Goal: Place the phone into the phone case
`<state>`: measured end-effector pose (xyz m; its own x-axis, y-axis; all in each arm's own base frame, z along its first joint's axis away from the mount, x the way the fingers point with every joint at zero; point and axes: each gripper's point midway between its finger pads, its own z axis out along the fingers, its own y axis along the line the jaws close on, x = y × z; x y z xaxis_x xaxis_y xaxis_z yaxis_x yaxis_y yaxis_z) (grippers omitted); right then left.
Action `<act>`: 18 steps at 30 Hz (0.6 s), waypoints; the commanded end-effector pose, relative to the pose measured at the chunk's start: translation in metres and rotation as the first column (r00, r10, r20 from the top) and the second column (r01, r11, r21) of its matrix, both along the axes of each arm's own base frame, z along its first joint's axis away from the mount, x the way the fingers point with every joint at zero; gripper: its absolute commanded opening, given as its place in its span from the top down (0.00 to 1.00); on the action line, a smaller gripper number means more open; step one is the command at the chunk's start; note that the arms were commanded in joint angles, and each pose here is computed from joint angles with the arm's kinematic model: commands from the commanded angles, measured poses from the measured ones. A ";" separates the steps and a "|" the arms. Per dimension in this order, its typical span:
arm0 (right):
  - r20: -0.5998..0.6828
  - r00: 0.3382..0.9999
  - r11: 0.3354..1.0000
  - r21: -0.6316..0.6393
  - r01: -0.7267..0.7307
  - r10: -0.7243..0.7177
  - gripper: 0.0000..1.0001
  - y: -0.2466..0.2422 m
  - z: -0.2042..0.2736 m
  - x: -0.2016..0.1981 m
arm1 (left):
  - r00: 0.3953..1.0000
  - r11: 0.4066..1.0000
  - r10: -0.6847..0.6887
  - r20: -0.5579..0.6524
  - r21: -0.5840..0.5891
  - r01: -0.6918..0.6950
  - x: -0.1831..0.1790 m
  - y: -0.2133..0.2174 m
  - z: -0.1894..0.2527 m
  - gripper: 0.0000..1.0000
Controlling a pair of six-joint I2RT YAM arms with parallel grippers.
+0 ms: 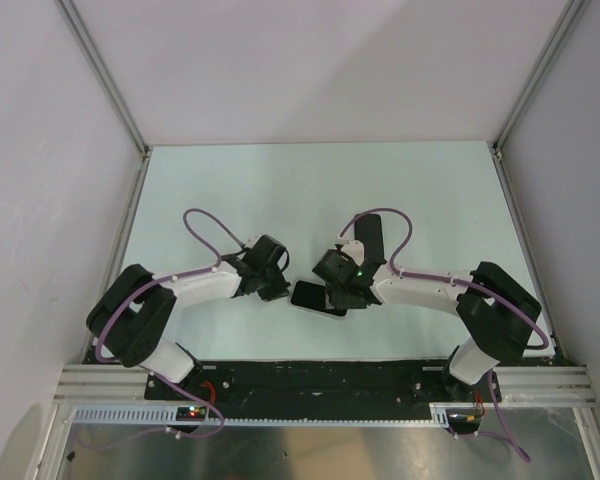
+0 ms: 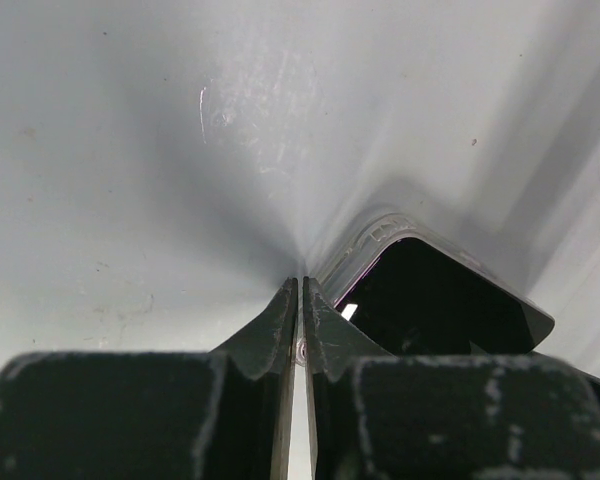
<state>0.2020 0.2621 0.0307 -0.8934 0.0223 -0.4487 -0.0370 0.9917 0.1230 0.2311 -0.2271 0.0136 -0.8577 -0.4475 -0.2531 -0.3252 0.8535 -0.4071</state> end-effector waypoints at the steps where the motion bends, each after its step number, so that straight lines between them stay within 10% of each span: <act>1: 0.021 0.999 0.998 0.047 -0.030 0.029 0.47 0.024 -0.002 0.006 | 0.997 0.998 -0.057 -0.049 -0.042 0.055 -0.018 -0.021 -0.001 0.89; 18: 0.069 0.997 0.993 0.116 0.018 -0.026 0.37 -0.002 0.038 0.027 | 0.999 0.998 -0.038 0.006 -0.053 0.038 -0.005 -0.009 0.012 0.88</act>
